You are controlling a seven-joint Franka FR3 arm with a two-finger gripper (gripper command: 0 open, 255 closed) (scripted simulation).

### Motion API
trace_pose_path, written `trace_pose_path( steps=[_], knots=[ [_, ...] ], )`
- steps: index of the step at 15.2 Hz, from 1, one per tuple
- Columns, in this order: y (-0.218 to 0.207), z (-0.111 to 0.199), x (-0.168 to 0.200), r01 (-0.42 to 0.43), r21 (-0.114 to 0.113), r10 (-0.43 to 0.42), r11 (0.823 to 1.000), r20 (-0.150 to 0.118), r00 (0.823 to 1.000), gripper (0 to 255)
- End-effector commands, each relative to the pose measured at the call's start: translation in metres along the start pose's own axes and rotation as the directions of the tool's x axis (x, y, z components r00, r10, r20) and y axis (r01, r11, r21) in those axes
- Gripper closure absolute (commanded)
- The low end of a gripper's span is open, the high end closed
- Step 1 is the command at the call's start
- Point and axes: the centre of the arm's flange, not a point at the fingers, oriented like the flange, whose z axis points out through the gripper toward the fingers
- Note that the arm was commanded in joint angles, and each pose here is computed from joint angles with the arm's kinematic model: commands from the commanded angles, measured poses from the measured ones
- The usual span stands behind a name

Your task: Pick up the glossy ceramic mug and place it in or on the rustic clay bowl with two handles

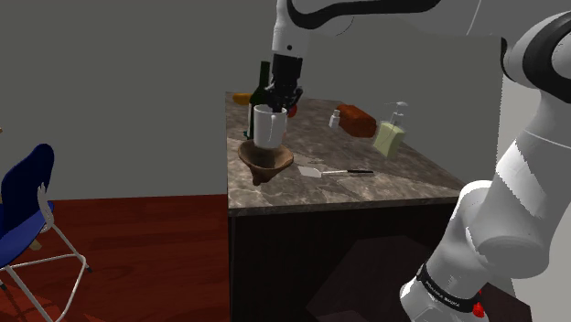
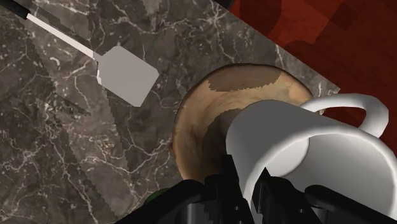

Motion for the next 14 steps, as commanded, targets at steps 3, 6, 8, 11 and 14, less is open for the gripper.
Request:
trace_pose_path(
  steps=[3, 6, 8, 11, 14],
  knots=[
    [0.001, 0.022, 0.001, 0.0, 0.0, 0.0, 1.0, -0.001, 1.0, 255],
    [0.002, 0.027, 0.001, 0.0, 0.0, 0.0, 1.0, -0.001, 1.0, 255],
    [0.002, 0.027, 0.001, 0.0, 0.0, 0.0, 1.0, -0.001, 1.0, 255],
    [0.002, 0.027, 0.001, 0.0, 0.0, 0.0, 1.0, -0.001, 1.0, 255],
    [0.002, 0.027, 0.001, 0.0, 0.0, 0.0, 1.0, -0.001, 1.0, 0]
  ],
)
